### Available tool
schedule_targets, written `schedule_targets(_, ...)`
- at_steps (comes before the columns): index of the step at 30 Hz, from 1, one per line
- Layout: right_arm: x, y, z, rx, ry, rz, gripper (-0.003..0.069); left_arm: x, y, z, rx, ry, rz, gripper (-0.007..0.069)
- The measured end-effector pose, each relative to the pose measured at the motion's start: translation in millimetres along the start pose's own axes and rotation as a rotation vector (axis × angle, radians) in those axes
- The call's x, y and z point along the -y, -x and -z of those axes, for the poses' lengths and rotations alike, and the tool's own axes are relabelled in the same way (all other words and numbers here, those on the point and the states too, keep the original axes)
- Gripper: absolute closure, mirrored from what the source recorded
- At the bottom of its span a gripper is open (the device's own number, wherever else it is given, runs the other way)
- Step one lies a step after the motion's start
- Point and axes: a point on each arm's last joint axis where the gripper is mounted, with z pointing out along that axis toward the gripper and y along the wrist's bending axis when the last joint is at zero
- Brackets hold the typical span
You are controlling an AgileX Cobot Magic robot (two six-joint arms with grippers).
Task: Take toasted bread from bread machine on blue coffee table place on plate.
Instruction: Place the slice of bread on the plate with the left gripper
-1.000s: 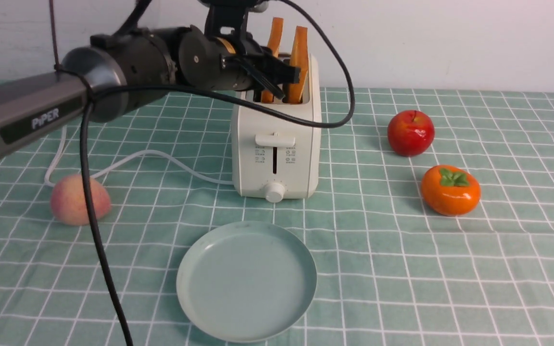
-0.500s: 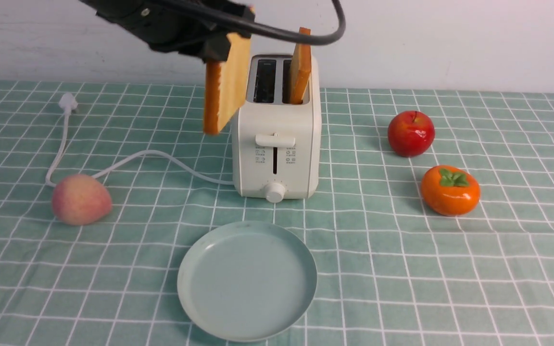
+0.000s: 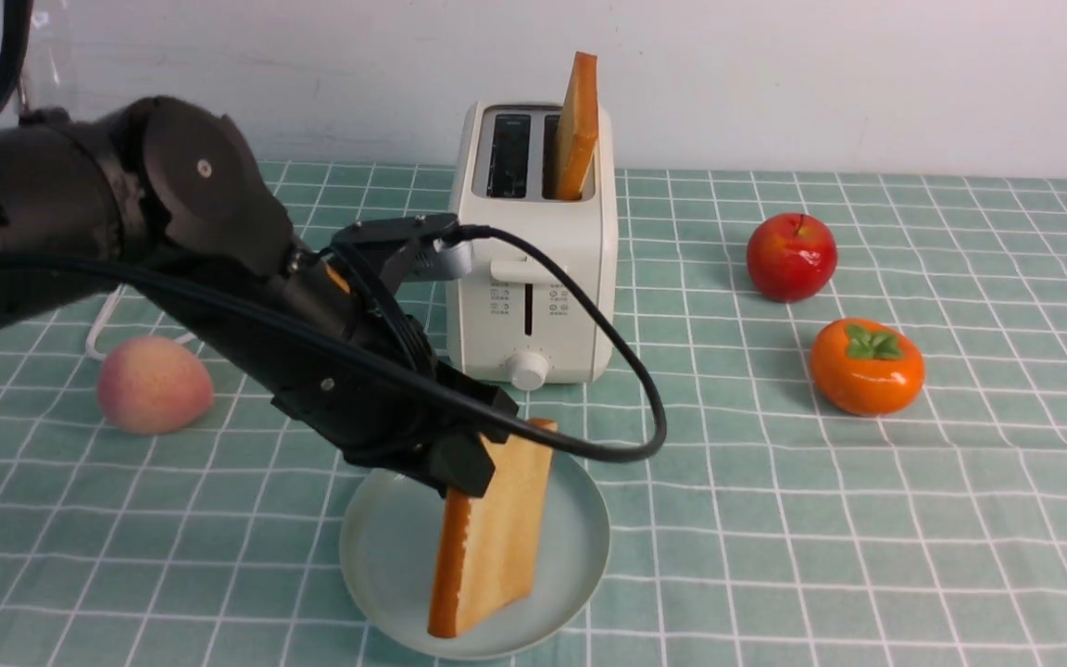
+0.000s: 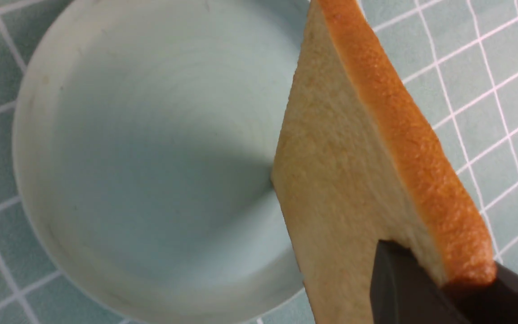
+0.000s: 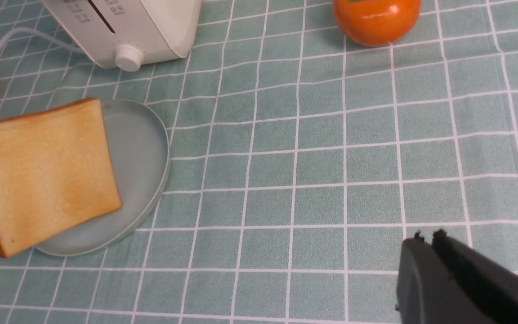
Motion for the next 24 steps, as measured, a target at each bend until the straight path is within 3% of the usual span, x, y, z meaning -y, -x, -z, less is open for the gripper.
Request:
schedule_targets(10,-0.1,-1.6,0.0,-0.017,0.001,0.0,0.0621,-9.8,4.7,-23.7,0.007,-0.002,0.038,0.0544)
schedule_targets(16,-0.1,-1.7,0.0,-0.018,0.001,0.0,0.0615,-17.1,2.5,-30.8,-0.034,0.047,0.024,0.054)
schedule_targets(18,-0.1,-1.6,0.0,-0.017,0.001,0.0,0.0612,-19.3,1.9,-30.7,-0.04,0.071,0.011,0.0505)
schedule_targets(23,-0.5,0.2,-0.4,-0.001,0.006,-0.006,0.0608,-24.8,-1.4,-32.4,-0.084,0.119,-0.035,0.0337)
schedule_targets(24,-1.4,0.8,-1.1,0.0,0.017,-0.018,0.0606,-28.0,-2.8,-34.6,-0.1,0.141,-0.049,0.0273)
